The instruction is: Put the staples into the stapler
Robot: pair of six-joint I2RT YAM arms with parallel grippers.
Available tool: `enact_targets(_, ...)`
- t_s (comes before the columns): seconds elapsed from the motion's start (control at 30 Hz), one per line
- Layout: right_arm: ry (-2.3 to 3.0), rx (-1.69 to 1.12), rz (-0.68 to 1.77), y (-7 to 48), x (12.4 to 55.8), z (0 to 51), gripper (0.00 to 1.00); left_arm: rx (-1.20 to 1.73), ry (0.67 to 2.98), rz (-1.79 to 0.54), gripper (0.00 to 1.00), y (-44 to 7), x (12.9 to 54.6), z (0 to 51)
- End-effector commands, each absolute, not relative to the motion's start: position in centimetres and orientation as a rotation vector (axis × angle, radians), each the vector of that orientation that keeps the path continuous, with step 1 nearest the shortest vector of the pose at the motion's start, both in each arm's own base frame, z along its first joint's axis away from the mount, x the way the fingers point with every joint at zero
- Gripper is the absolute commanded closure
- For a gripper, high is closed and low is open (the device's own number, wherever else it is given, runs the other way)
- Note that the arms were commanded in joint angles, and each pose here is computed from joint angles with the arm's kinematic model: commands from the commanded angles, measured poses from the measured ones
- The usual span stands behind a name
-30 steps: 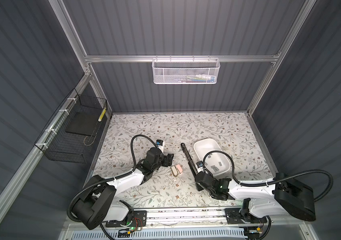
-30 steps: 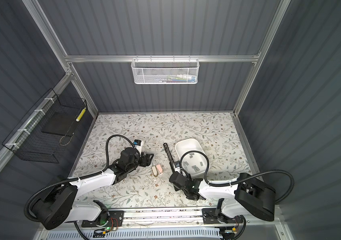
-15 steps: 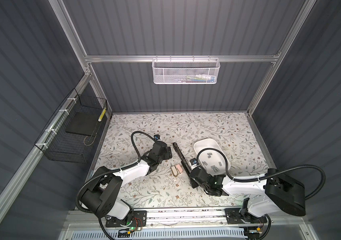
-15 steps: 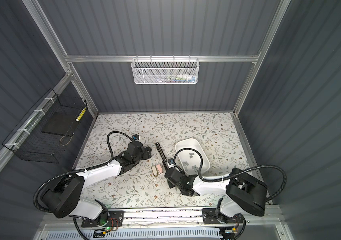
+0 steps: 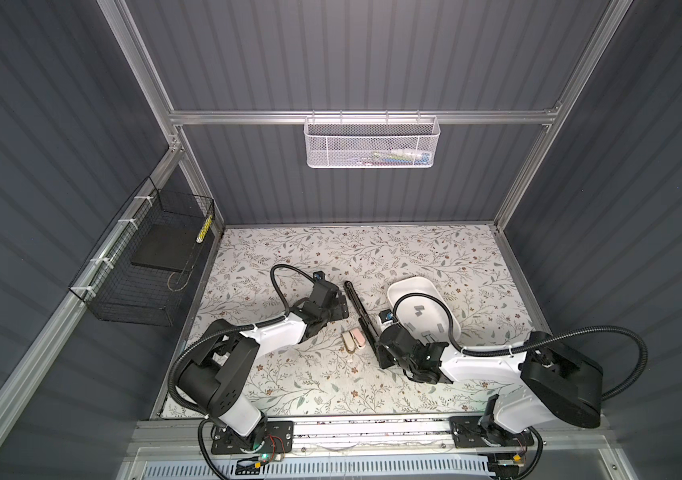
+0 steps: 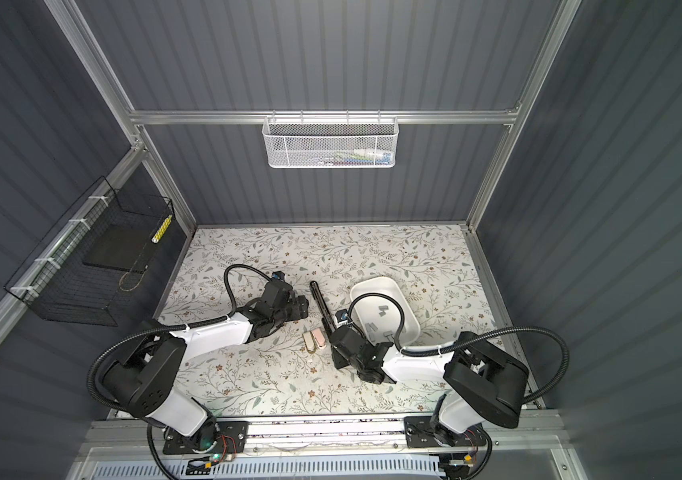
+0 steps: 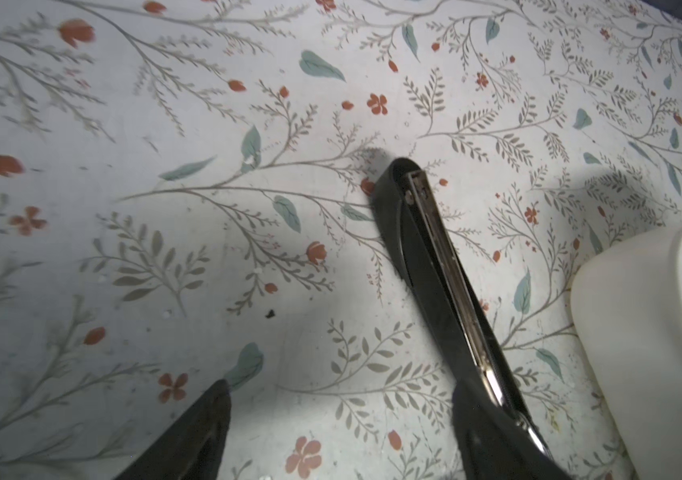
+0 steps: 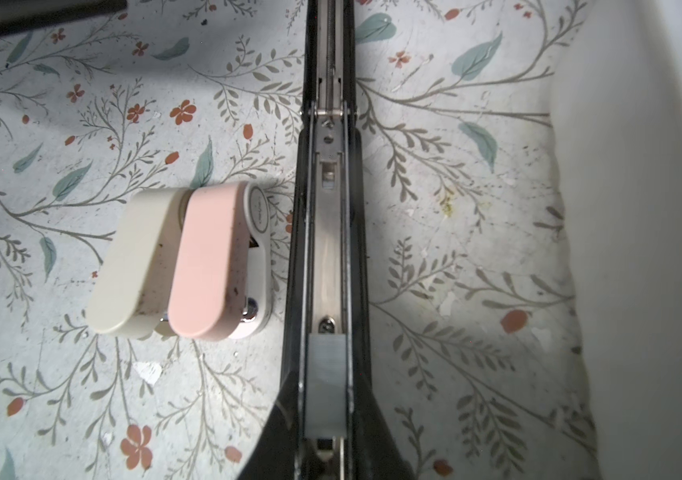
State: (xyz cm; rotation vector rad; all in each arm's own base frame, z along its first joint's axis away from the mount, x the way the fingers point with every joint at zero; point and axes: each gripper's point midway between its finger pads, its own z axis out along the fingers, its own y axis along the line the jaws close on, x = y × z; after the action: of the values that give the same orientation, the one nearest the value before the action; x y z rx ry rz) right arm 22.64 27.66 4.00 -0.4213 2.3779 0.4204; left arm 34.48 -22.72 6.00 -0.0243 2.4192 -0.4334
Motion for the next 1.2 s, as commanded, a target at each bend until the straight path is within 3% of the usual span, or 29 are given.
enact_targets(0.0, 2.357, -0.390, 0.470, 28.3, 23.0, 4.8, 0.99, 0.016, 2.424, -0.561, 0.16, -25.5, 35.1, 6.3)
enact_targets(0.47, 2.350, -0.400, 0.458, 27.5, 22.7, 4.6, 1.00, -0.040, 2.529, -0.706, 0.17, -28.9, 36.0, 2.2)
enact_targets(0.97, 2.338, -0.419, 0.513, 28.0, 22.3, 5.0, 1.00, -0.173, 2.618, -0.745, 0.19, -28.8, 36.3, -0.7)
enact_targets(1.17, 2.329, -0.429, 0.526, 28.0, 22.2, 4.9, 1.00, -0.281, 2.630, -0.946, 0.19, -28.9, 36.8, -1.9)
